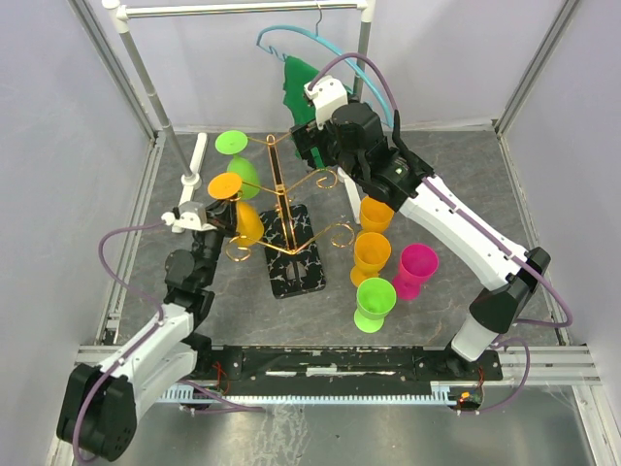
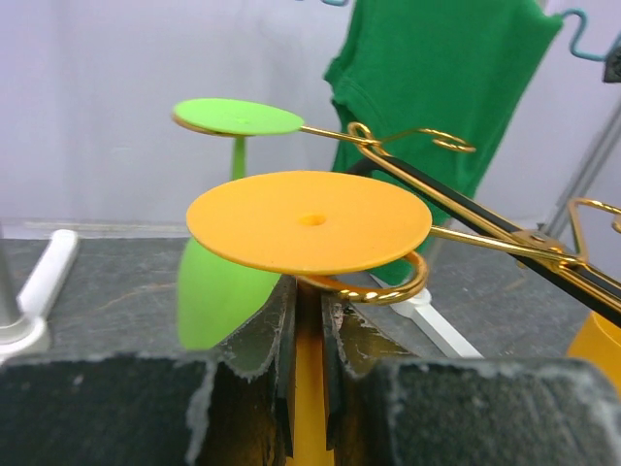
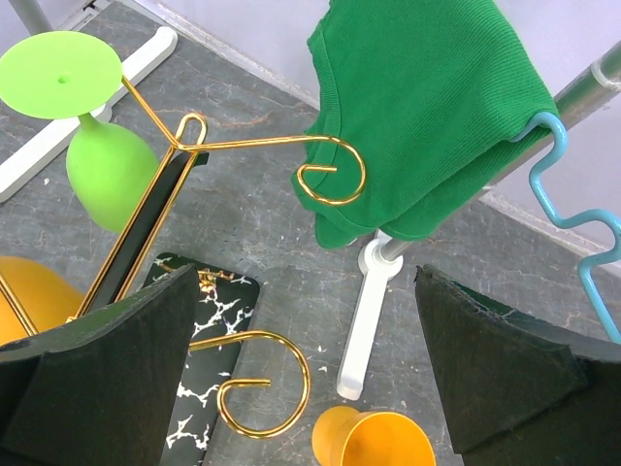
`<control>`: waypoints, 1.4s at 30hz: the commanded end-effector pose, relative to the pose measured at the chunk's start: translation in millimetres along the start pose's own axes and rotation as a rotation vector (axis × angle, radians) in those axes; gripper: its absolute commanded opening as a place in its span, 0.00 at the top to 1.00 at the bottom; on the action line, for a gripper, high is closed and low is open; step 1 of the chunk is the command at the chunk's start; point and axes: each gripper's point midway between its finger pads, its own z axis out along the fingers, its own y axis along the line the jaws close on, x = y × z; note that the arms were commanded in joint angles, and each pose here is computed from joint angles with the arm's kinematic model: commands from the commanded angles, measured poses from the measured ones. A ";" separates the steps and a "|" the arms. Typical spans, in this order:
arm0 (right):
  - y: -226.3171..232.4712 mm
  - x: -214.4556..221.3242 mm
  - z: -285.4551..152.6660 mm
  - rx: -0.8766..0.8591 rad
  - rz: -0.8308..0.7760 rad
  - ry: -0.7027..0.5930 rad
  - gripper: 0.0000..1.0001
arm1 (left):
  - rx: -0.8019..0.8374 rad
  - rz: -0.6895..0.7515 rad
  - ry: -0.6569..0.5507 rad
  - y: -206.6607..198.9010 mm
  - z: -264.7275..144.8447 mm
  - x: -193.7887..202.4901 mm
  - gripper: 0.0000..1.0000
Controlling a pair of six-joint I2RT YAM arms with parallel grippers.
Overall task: Place the wine glass upside down on the wine glass rack
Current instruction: Turn the wine glass upside down at the wine rack.
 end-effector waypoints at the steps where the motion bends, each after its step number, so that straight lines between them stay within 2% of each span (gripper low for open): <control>1: -5.5 -15.2 -7.2 0.008 0.013 -0.051 0.00 | -0.131 0.075 -0.055 26.7 -10.4 -17.2 0.97; 7: -5.4 -10.4 -7.0 0.009 0.013 -0.037 0.00 | -0.117 0.060 -0.051 24.1 -21.4 -19.4 0.96; 11: -5.0 -9.8 -6.1 0.009 0.013 -0.036 0.00 | -0.001 0.056 -0.017 3.2 -21.6 -13.9 0.78; 13: -5.1 -10.0 -5.7 0.010 0.016 -0.036 0.00 | 0.066 0.054 -0.001 -8.6 -20.1 -10.9 0.74; 18: -5.4 -8.7 -4.4 0.014 0.016 -0.032 0.00 | 0.184 0.043 0.041 -30.2 -12.8 -2.3 0.73; 21: -4.4 -7.9 -3.3 0.011 0.018 -0.030 0.00 | 0.192 0.036 0.045 -31.8 -11.5 -0.7 0.71; 22: -3.9 -7.9 -3.0 0.010 0.020 -0.030 0.00 | 0.181 0.036 0.045 -29.7 -12.0 0.2 0.67; 23: -3.5 -8.3 -2.9 0.007 0.020 -0.031 0.00 | 0.170 0.037 0.041 -27.7 -13.4 -0.1 0.57; 25: -3.2 -8.4 -2.9 0.006 0.019 -0.029 0.00 | 0.133 0.036 0.031 -20.8 -17.6 -0.6 0.30; 28: -3.3 -7.4 -2.8 0.006 0.018 -0.025 0.00 | 0.082 0.006 0.023 -12.2 -26.4 1.3 0.15; 32: -5.1 -3.8 -3.7 0.014 0.009 -0.015 0.00 | 0.034 -0.049 0.074 -4.6 -40.8 18.0 0.11; 35: -6.4 -1.7 -4.0 0.020 0.003 -0.011 0.00 | -0.024 -0.081 0.071 3.8 -51.3 16.0 0.09; 42: -8.6 0.3 -5.4 0.023 -0.015 -0.005 0.00 | -0.184 -0.111 0.039 26.0 -67.9 -10.2 0.07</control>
